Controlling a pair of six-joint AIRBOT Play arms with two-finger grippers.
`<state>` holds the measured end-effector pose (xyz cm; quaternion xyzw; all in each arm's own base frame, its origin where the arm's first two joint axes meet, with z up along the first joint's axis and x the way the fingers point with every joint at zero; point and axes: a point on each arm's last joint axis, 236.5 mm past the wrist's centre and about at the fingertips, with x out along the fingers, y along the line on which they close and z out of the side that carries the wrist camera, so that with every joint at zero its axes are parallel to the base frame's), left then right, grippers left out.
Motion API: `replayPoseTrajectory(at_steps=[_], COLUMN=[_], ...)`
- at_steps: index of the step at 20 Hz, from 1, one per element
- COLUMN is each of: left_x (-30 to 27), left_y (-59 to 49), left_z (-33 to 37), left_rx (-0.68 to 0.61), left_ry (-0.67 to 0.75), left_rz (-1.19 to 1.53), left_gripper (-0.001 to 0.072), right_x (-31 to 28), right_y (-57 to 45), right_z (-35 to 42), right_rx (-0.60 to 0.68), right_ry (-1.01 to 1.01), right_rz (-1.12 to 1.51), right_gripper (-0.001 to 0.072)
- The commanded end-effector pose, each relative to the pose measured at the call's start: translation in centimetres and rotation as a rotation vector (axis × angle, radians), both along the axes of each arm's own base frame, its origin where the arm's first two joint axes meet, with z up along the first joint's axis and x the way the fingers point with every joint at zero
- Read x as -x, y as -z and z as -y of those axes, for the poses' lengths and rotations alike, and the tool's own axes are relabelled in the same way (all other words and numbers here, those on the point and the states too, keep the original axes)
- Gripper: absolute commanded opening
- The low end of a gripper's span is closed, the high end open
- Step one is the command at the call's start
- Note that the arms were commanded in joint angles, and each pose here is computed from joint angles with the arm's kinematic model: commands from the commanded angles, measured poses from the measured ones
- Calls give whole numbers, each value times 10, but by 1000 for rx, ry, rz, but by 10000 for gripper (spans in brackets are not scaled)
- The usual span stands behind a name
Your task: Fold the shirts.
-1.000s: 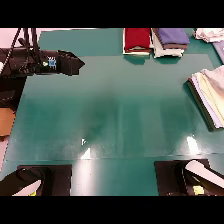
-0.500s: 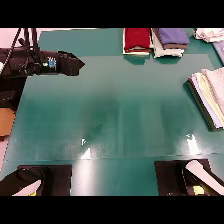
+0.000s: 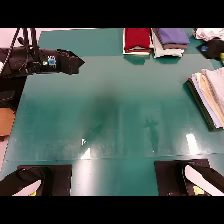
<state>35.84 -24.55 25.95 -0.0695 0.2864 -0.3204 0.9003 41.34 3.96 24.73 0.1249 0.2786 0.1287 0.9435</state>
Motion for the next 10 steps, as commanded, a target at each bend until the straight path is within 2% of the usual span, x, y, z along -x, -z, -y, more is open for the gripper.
replayPoseTrajectory(at_steps=[1,10], left_x=[-1,-1], left_y=[-1,-1], left_z=[0,0], left_rx=[4,5], left_ry=[-2,-2], left_rz=[5,5], left_gripper=[26,27], right_x=[8,16], right_y=[-12,-9], right_z=[-79,-97], right_rx=[-12,-12], right_ry=[-175,-226], right_rz=[51,35], right_gripper=[13,13])
